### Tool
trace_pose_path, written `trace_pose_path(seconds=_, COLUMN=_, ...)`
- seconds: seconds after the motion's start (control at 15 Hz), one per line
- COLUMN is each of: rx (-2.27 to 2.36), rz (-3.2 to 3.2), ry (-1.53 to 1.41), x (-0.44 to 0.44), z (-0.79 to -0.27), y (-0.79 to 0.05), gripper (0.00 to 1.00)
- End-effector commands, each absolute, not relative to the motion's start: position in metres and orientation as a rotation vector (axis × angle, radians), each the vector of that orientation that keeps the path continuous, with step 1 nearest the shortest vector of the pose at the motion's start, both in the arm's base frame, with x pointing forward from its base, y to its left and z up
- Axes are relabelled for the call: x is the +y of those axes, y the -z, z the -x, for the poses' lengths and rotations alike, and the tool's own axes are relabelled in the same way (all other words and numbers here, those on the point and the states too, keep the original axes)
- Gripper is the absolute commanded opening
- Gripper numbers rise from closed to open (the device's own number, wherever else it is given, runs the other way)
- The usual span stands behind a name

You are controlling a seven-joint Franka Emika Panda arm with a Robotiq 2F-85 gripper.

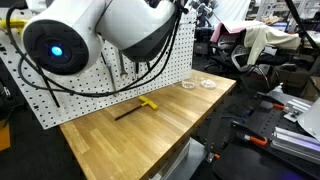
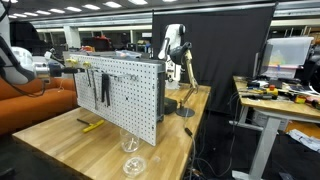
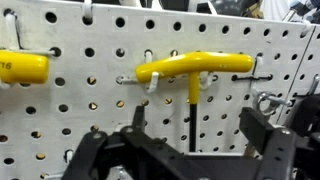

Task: Hang the objects on the slat wall

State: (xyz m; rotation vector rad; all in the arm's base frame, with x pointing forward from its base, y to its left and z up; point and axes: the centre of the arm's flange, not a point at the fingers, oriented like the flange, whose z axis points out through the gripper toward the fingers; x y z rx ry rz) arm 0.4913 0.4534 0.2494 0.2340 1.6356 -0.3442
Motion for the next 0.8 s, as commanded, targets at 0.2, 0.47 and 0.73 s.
trace_pose_path(seconds=0.2, rx=1.649, rz=-0.266, ry=0.243, x=0.456, z=-0.444, y=-0.287, gripper=1.00)
trace_pose_path(seconds=0.47, rx=1.684, rz=-0.262, ry=0.242, x=0.454, z=-0.388, y=-0.305, gripper=1.00)
trace_pose_path(seconds=0.73, rx=1.724, rz=-0.266, ry=0.291, x=0.459, z=-0.368, y=-0.293, gripper=1.00)
